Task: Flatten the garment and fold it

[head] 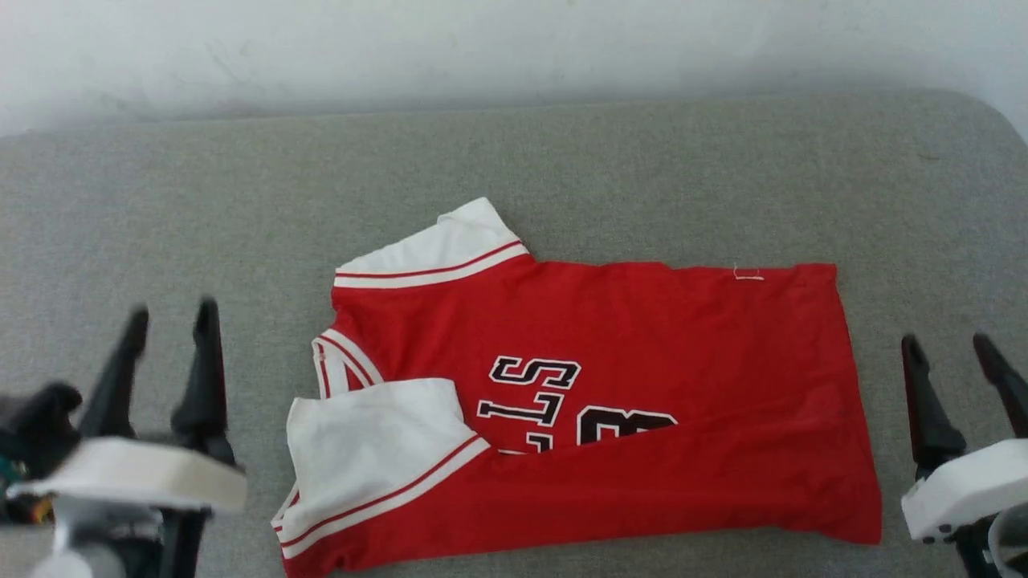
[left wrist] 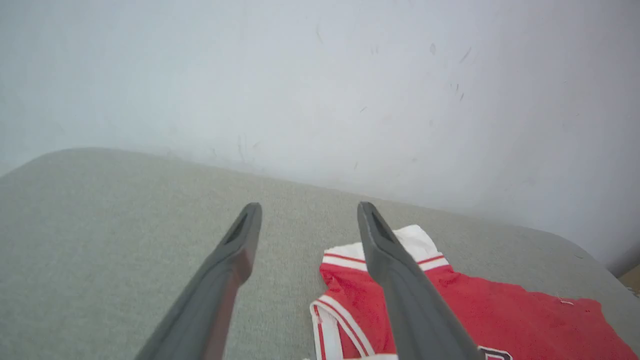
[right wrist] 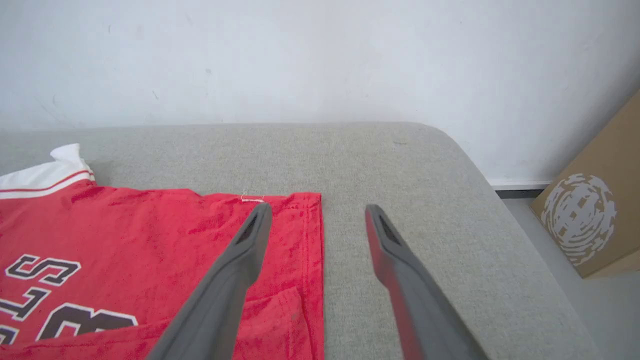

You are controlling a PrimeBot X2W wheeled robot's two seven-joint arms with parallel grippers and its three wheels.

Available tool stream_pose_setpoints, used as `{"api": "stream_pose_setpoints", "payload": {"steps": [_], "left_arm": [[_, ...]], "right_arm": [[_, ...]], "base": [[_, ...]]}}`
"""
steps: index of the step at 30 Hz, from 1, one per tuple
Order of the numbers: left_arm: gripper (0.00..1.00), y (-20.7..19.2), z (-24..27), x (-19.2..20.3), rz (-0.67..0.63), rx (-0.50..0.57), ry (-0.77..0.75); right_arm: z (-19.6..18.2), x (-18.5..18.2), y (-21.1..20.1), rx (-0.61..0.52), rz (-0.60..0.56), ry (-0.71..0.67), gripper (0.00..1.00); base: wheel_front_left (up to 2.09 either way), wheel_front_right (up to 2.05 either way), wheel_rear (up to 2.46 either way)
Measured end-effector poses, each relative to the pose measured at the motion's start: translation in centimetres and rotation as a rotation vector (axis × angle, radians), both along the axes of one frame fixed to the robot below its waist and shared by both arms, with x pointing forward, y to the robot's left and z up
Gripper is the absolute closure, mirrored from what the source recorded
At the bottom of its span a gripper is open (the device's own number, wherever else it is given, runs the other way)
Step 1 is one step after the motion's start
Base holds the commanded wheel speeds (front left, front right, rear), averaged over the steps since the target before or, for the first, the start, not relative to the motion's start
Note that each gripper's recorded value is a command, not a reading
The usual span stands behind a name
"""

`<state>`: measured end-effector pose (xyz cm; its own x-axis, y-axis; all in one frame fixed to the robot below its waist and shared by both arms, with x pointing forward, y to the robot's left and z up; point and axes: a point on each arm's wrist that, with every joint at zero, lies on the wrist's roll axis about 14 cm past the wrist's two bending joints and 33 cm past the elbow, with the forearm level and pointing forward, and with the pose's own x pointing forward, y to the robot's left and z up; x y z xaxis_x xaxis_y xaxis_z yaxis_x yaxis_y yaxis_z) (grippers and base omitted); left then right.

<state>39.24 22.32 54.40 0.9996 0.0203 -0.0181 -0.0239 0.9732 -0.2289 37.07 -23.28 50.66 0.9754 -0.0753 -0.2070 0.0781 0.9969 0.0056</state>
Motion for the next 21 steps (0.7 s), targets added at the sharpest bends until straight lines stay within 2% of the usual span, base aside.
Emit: {"api": "stream_pose_setpoints", "payload": {"steps": [4,8,11,15,21], "left_arm": [[0.0,-2.2,4.5,4.4,-0.104,0.123,-0.186],[0.0,-5.0,4.8,9.0,-0.259,0.243,-0.159],[0.0,-7.2,3.5,12.2,-0.376,0.324,-0.067],[0.0,-9.3,-0.3,15.1,-0.483,0.352,0.14],[0.0,-11.2,-6.6,16.1,-0.605,0.36,0.44]], "right_arm": [[1.2,1.4,1.0,-0.008,0.03,-0.083,0.0],[0.9,2.5,1.6,-0.013,0.046,-0.097,0.0],[0.2,3.1,1.7,-0.015,0.051,-0.082,0.0],[-1.2,3.7,1.8,-0.012,0.054,-0.046,0.0],[-2.9,4.2,1.7,-0.013,0.048,-0.005,0.0]], "base": [[0.0,0.0,0.0],[0.0,0.0,0.0],[0.0,0.0,0.0],[0.0,0.0,0.0],[0.0,0.0,0.0]]}}
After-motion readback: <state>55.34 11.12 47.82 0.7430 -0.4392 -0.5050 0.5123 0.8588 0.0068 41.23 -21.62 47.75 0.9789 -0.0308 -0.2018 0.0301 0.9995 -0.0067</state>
